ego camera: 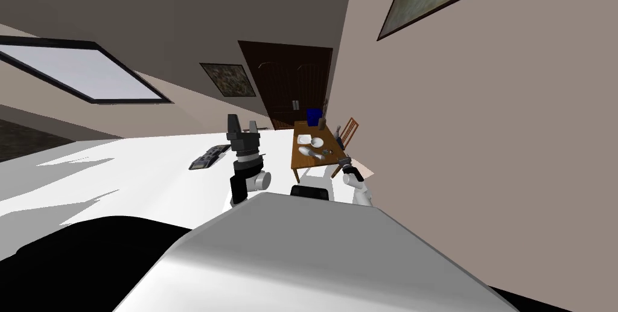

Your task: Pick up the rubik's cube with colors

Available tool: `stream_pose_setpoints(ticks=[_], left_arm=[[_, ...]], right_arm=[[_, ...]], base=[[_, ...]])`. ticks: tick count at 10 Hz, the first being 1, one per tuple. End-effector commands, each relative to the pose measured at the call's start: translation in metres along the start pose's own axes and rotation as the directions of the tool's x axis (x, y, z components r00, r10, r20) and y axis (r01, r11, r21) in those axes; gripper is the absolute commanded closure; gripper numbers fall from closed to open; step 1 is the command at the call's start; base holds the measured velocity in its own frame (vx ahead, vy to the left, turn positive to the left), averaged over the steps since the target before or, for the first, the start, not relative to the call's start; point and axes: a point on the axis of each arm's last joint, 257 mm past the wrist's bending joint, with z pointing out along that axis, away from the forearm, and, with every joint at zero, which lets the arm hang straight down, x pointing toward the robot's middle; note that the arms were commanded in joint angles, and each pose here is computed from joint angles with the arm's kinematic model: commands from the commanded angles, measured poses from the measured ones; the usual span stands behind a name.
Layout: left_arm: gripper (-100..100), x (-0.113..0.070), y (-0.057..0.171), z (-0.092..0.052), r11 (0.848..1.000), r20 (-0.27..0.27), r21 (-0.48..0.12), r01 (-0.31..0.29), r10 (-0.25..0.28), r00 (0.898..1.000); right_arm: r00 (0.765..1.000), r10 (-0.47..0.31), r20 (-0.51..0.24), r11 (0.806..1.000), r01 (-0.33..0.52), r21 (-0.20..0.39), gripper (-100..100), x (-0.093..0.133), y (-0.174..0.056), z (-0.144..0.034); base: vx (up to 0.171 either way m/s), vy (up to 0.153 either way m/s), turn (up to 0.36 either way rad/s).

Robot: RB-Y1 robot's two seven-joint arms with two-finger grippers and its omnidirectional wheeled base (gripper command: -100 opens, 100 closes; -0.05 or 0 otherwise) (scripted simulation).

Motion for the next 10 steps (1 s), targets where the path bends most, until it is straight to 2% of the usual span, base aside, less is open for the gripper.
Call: stream_pose_setpoints(ticks=[1,2,3,5,6,7,8,10], left_arm=[[0,0.0,0.0,0.0,1.0,0.0,0.0,0.0,0.0,1.0],[0,0.0,0.0,0.0,1.0,0.0,0.0,0.0,0.0,1.0],[0,0.0,0.0,0.0,1.0,0.0,0.0,0.0,0.0,1.0],[0,0.0,0.0,0.0,1.0,0.0,0.0,0.0,0.0,1.0],[0,0.0,0.0,0.0,1.0,0.0,0.0,0.0,0.0,1.0],[0,0.0,0.0,0.0,1.0,0.0,0.0,0.0,0.0,1.0],[0,0.0,0.0,0.0,1.0,0.0,0.0,0.0,0.0,1.0],[0,0.0,0.0,0.0,1.0,0.0,0.0,0.0,0.0,1.0]], right_arm=[[0.996,0.079,0.046,0.996,-0.081,0.032,-100,-0.012,-0.007,0.008],[0.988,0.128,0.084,0.99,-0.133,0.048,-100,-0.023,-0.014,0.013],[0.986,0.128,0.106,0.989,-0.135,0.057,-100,-0.033,-0.019,0.012],[0.961,0.219,0.17,0.969,-0.235,0.078,-100,-0.047,-0.028,0.02],[0.959,0.219,0.182,0.968,-0.237,0.081,-100,-0.052,-0.031,0.019],[0.941,0.261,0.214,0.955,-0.284,0.087,-100,-0.058,-0.035,0.022],[0.94,0.261,0.218,0.954,-0.285,0.088,-100,-0.061,-0.036,0.022],[0.898,0.336,0.282,0.922,-0.375,0.094,-100,-0.073,-0.046,0.027]], base=[[0.038,0.025,0.148],[0.043,0.029,0.148],[0.037,0.018,0.043],[0.042,0.012,0.122],[0.031,0.0,0.057],[0.03,0.001,0.086],[0.026,0.0,0.06],[0.042,0.005,0.129]])
